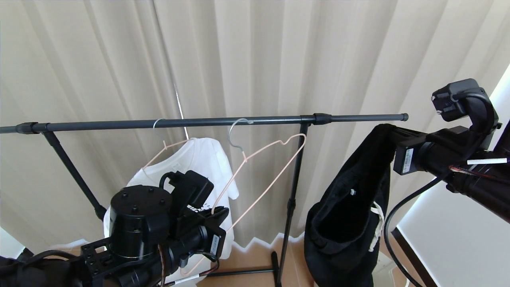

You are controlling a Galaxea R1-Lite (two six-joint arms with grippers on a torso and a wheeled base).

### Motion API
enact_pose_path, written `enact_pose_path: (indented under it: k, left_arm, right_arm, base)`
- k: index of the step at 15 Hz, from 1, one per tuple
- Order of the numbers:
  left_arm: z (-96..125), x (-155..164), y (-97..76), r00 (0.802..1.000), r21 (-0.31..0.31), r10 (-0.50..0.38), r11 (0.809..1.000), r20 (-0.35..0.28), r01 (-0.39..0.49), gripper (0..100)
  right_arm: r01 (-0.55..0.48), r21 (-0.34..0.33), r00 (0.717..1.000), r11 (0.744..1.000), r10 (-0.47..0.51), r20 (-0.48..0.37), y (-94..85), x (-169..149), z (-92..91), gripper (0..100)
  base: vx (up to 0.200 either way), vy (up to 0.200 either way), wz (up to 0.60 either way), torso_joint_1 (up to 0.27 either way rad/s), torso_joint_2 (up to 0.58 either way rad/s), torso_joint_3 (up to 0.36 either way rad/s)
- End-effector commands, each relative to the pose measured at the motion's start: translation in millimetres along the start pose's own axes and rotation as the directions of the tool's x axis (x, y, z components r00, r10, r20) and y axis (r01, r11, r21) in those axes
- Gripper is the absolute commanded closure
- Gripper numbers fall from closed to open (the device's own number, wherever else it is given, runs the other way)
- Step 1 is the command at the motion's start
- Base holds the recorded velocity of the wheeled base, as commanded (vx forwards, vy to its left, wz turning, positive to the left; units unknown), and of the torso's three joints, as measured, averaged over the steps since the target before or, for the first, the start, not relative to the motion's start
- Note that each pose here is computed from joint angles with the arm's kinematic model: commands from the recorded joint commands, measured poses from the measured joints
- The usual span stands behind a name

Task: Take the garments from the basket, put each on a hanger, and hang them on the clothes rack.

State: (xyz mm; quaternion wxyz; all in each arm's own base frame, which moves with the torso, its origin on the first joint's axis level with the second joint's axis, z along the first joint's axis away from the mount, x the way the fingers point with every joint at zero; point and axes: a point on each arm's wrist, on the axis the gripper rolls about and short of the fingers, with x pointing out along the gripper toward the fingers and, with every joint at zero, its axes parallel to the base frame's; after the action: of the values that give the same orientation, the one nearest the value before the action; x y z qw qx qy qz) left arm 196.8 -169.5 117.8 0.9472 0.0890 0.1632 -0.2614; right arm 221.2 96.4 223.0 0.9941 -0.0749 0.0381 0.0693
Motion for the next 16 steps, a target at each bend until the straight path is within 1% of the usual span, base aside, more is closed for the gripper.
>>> enact_pose_path:
  k: [1,3,5,6,7,9,12,16]
  left_arm:
    - [-4,0,-1.1,1.000,0.005,-0.004,1.000,-0.008,0.004,100]
    - [-3,-1,-2.8,1.000,0.019,-0.010,1.000,0.004,0.009,100]
    - [-5,-5,-2.9,1.000,0.019,-0.011,1.000,0.016,0.010,100]
    - [-10,-8,-4.6,1.000,0.023,-0.021,1.000,0.015,0.021,100]
    - [-11,-9,-6.1,0.999,0.029,-0.028,0.999,0.022,0.027,100]
    - [-11,-10,-7.8,0.999,0.055,-0.037,0.998,0.034,0.035,100]
    - [-18,-14,-11.8,0.993,0.069,-0.114,0.991,0.020,0.112,100]
    - [-17,-16,-15.2,0.990,0.072,-0.131,0.989,0.043,0.128,100]
  right_arm:
    - [-0.005,-0.001,1.000,1.000,0.005,0.001,2.4,1,0.4,100]
    - [0.005,-0.011,1.000,1.000,-0.006,-0.011,2.4,1,-2.3,100]
    - [0.020,-0.015,1.000,1.000,-0.020,-0.020,2.9,3,-3.9,100]
    - [0.034,-0.020,0.999,0.999,-0.034,-0.029,3.2,4,-5.7,100]
    - [0.048,-0.041,0.998,0.998,-0.050,-0.045,4.6,8,-9.1,100]
    - [0.063,-0.056,0.996,0.996,-0.066,-0.062,6.1,13,-13.0,100]
    - [0.073,-0.062,0.994,0.995,-0.078,-0.073,7.0,16,-15.1,100]
    - [0.121,-0.079,0.986,0.989,-0.130,-0.108,10.8,28,-22.7,100]
  base:
    - [0.000,0.000,0.00,0.000,0.00,0.000]
    - [0.000,0.000,0.00,0.000,0.00,0.000]
    - [0.000,0.000,0.00,0.000,0.00,0.000]
    - [0.000,0.000,0.00,0.000,0.00,0.000]
    - [0.000,0.000,0.00,0.000,0.00,0.000]
    - [0.000,0.000,0.00,0.000,0.00,0.000]
    - [0.000,0.000,0.00,0.000,0.00,0.000]
    - [0.000,0.000,0.00,0.000,0.00,0.000]
